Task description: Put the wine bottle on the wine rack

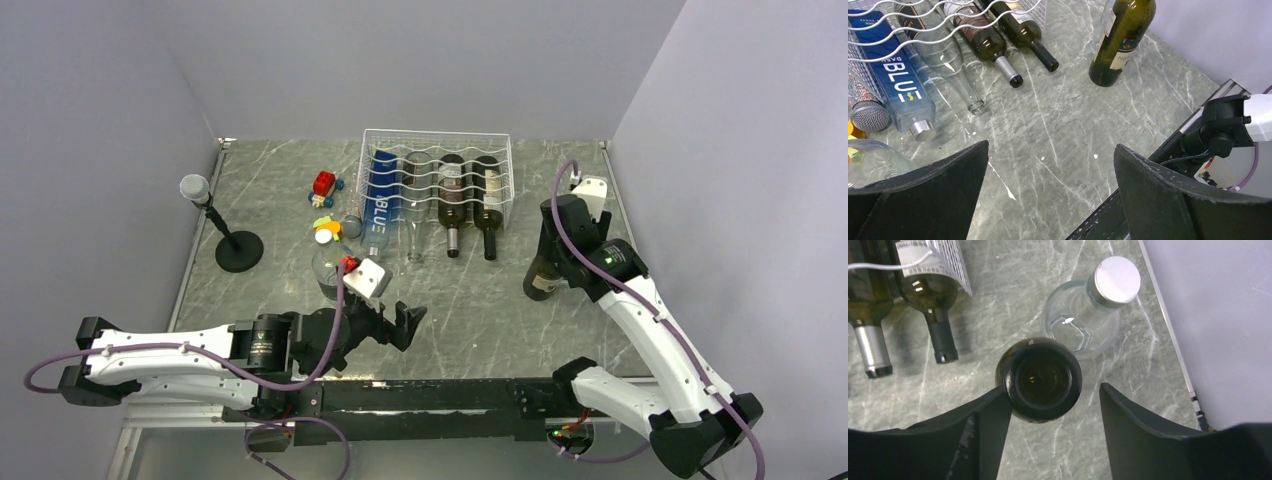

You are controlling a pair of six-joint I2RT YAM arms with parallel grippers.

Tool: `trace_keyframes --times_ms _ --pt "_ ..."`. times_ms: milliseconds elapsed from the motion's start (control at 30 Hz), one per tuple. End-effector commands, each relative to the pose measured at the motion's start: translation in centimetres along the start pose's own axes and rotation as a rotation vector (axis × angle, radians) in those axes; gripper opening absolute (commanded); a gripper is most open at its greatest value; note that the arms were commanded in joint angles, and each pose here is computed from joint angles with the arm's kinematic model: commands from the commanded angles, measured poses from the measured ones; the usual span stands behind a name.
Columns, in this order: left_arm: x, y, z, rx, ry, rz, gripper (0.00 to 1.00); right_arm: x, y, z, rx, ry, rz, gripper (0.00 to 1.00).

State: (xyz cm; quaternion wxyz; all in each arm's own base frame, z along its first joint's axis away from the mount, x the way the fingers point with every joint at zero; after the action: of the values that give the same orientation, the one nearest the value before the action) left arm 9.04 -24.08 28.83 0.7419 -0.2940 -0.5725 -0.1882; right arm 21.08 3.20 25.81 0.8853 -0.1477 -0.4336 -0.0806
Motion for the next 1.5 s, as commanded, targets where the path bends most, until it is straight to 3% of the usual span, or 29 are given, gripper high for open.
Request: trace_keyframes --times_ms 0,167,233,367,533,900,1267,1467 --pt "0.7 -0.6 0.2 -0.038 -0.023 0.074 0.99 2.1 0.3 -0.5 0.035 -0.088 -0.065 0.64" --pt "0.6 -0.3 0.7 -0.055 -0.041 0.114 0.99 2.4 0.1 -0.8 0.038 -0.106 -0.077 0.55" --pt "0.4 -0.1 0.8 -0.057 -0.043 0.121 0.99 2.4 0.1 -0.7 0.045 -0.109 -0.078 0.42" --pt "0.3 -0.1 0.8 -0.055 -0.041 0.121 0.99 2.4 -0.1 -0.5 0.053 -0.114 -0.052 0.00" --pt "-0.2 -0.5 0.3 -0.052 -0.023 0.105 0.99 3.0 0.5 0.7 0.169 -0.139 -0.026 0.00" --pt "-1.7 -2.0 -1.0 -0.084 0.013 0.100 0.99 4.9 3.1 8.6 0.701 -0.215 -0.070 0.00" --pt "-4.6 -5.0 -3.1 -0.218 0.027 0.095 0.99 4.6 5.9 13.9 1.130 -0.170 -0.095 0.00" --pt "-7.8 -6.2 -4.7 -0.289 0.058 0.057 0.99 3.1 6.8 14.2 1.216 -0.098 -0.103 0.00"
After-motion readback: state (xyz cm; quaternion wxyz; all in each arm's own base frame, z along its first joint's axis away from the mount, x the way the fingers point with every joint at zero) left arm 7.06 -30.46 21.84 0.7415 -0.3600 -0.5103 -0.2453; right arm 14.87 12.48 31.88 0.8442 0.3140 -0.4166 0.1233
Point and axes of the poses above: each gripper's point midway between its finger pads, its own z axis back along the fingers, its own y axis along the line the jaws close on, x = y × z, the point moved 5 cm from there along z, back along the fingers, and after that the axes turned 2 degrees about z, right-handed, at the moved point
